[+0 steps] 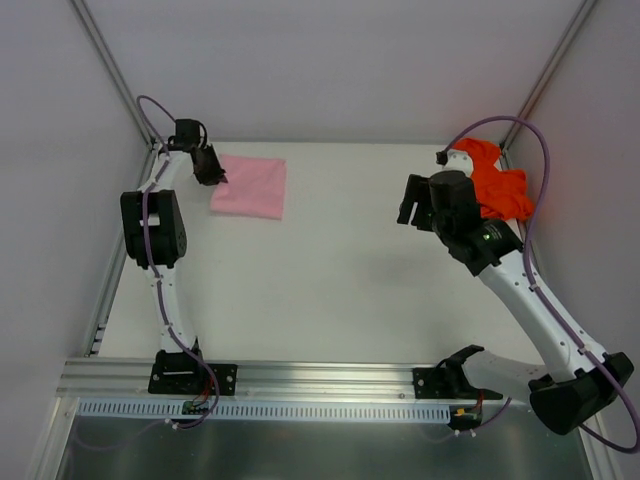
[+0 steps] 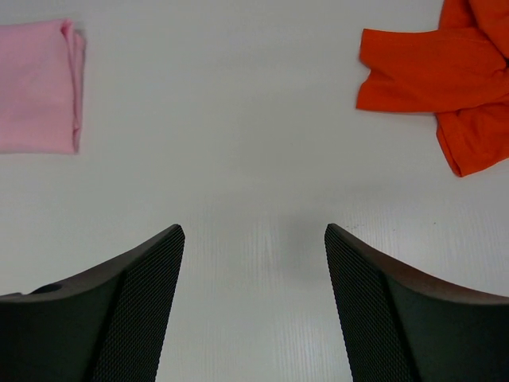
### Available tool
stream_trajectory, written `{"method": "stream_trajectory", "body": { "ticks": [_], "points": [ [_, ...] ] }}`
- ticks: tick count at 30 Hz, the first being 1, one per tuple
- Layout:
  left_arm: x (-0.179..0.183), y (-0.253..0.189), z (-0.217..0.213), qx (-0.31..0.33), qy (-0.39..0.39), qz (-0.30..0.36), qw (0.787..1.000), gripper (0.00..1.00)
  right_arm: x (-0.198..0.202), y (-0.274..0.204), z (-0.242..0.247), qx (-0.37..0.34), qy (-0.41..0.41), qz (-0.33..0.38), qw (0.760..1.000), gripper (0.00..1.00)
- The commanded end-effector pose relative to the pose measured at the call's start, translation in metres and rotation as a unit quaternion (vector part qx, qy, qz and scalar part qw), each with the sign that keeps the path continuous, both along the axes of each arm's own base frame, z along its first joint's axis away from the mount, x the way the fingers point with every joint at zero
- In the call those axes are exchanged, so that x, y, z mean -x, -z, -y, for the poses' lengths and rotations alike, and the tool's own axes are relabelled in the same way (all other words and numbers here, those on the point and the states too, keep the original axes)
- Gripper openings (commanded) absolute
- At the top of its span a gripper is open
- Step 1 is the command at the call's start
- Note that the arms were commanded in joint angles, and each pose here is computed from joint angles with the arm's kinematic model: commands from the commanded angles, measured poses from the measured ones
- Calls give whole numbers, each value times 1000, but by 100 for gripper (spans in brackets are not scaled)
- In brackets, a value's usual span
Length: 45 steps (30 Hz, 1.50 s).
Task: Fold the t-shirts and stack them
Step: Put the neatly folded tshirt into the corner of the board with the left arm, then smooth out wrinkles on the folded tshirt
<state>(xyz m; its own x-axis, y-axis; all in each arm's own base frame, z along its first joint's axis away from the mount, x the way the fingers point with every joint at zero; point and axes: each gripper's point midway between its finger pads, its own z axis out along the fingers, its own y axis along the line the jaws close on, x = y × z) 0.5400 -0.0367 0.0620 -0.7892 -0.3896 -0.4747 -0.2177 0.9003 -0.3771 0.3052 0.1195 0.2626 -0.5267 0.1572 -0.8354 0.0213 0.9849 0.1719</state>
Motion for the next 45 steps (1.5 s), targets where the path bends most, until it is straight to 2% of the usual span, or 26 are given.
{"method": "stream_trajectory", "body": {
  "ticks": [1, 7, 9, 11, 12, 14, 18, 22, 30, 32, 34, 35, 36, 37, 38, 39, 45],
  "points": [
    [2, 9, -49, -75, -6, -24, 997, 13, -10, -11, 7, 22, 15, 16, 999, 75],
    [-20, 6, -123, -108, -71, -23, 991, 14, -18, -13, 3, 24, 18, 9, 999, 75],
    [-31, -6, -147, -129, -85, -5, 988, 15, -21, -12, 1, 22, 20, 5, 1000, 75],
    [-33, 1, -173, -161, -104, -10, 981, 17, -23, -11, 0, 23, 21, -1, 1000, 75],
    [-38, -8, -182, -162, -123, -1, 979, 18, -23, -10, -1, 22, 22, -2, 1000, 75],
    [-39, -1, -197, -122, -153, -2, 981, 18, -23, -8, -3, 18, 23, -6, 1000, 75],
    [-42, -10, -213, -112, -183, 14, 977, 19, -23, -5, -8, -1, 22, -14, 1000, 75],
    [-52, -24, -228, -148, -186, 40, 970, 29, -25, -6, -12, -19, 27, -10, 999, 75],
    [-52, -28, -241, -190, -182, 44, 964, 31, -30, -3, -24, -40, 21, -14, 999, 75],
    [-53, -30, -237, -180, -174, 48, 967, 31, -29, -5, -24, -39, 19, -13, 999, 75],
    [-50, -30, -229, -163, -171, 43, 971, 42, -28, -5, -25, -40, 16, -13, 999, 75],
    [-48, -42, -225, -159, -170, 52, 971, 52, -29, -6, -25, -39, 14, -10, 999, 76],
    [-46, -44, -222, -159, -169, 51, 971, 67, -28, -6, -26, -42, 10, -11, 999, 76],
    [-40, -37, -217, -161, -167, 42, 972, 73, -28, -6, -28, -41, 5, -11, 999, 76],
    [-36, -57, -215, -167, -171, 58, 969, 77, -29, -7, -29, -41, 0, -10, 999, 78],
    [-32, -62, -216, -178, -177, 60, 966, 81, -29, -7, -33, -44, -9, -11, 999, 78],
    [-21, -96, -182, -153, -163, 101, 969, 81, -30, -4, -45, -56, -39, -15, 998, 79]
  ]
}}
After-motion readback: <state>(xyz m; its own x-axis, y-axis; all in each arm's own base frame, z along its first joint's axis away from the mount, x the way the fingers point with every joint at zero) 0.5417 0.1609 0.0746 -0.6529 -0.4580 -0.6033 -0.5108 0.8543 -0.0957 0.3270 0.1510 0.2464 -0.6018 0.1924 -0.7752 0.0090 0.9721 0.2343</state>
